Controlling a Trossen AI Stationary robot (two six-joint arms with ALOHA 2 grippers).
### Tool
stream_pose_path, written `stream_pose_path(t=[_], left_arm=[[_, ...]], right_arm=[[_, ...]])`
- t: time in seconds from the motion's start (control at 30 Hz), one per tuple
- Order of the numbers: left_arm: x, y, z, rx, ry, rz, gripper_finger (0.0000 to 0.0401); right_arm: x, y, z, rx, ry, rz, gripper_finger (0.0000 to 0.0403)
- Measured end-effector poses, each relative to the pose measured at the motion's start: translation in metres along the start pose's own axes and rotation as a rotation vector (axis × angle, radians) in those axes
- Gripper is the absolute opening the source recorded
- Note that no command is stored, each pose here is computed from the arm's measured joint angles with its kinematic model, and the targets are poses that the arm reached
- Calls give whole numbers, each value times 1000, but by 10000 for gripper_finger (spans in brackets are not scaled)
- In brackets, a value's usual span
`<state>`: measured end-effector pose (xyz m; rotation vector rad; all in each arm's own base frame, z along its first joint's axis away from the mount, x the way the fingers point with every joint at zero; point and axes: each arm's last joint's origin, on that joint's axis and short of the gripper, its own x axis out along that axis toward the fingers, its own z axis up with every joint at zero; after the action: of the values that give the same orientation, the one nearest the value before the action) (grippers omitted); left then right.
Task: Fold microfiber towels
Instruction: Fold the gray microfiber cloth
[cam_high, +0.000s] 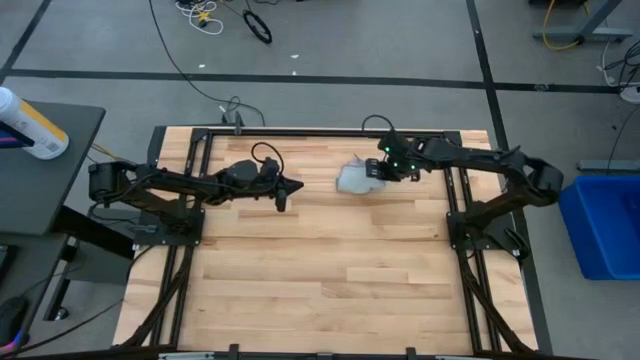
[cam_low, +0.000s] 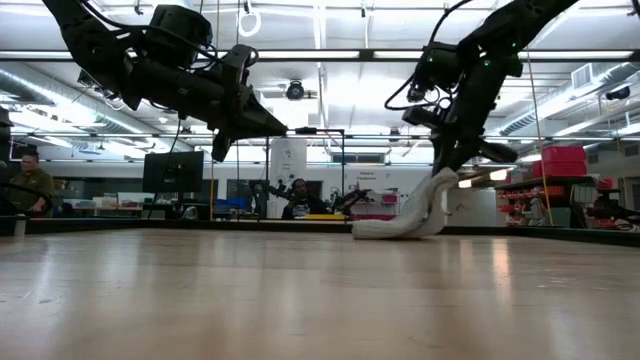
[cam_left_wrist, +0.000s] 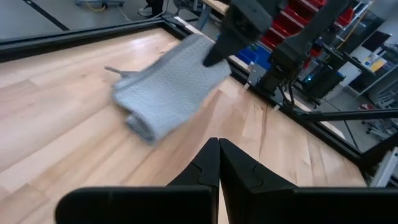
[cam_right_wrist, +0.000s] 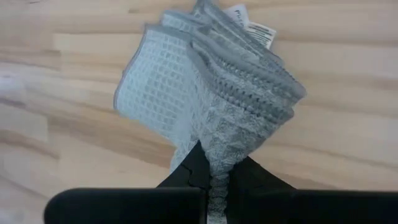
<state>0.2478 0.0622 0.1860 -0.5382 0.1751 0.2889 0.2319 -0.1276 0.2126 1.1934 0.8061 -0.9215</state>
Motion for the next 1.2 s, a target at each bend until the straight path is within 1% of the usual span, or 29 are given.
stream_pose_path(t=[0.13,0.2,0.33,0.43,0.5,0.6,0.7,0.77,0.9,1.07,1.2], left_arm=[[0,-2,-2,2,9,-13,7],[0,-3,-2,1,9,-13,12],[0,-4,-3,-3,15,-9,10],[0,-4,-3,-5,15,-9,5],[0,-4,-3,-11,16,-8,7],[0,-3,-4,-27,24,-4,12],[0,-3,-5,-31,38,-2,13],[0,-3,-5,-37,41,-3,11],[0,-3,-6,-40,44,-2,5],[0,-1,-8,-46,64,13,11],[0,-1,-8,-46,65,13,9]], right_arm=[[12,-1,9,-19,11,58,18],[23,-4,12,-23,23,111,18],[49,-13,9,5,26,201,18],[63,-21,2,42,-15,336,18],[69,-27,-4,91,-50,417,18],[76,-43,-16,177,-117,490,18],[78,-59,-26,241,-179,549,18],[77,-67,-31,262,-224,592,18],[70,-74,-35,263,-312,696,18],[58,-67,-31,222,-412,842,18],[53,-54,-23,192,-443,898,18]])
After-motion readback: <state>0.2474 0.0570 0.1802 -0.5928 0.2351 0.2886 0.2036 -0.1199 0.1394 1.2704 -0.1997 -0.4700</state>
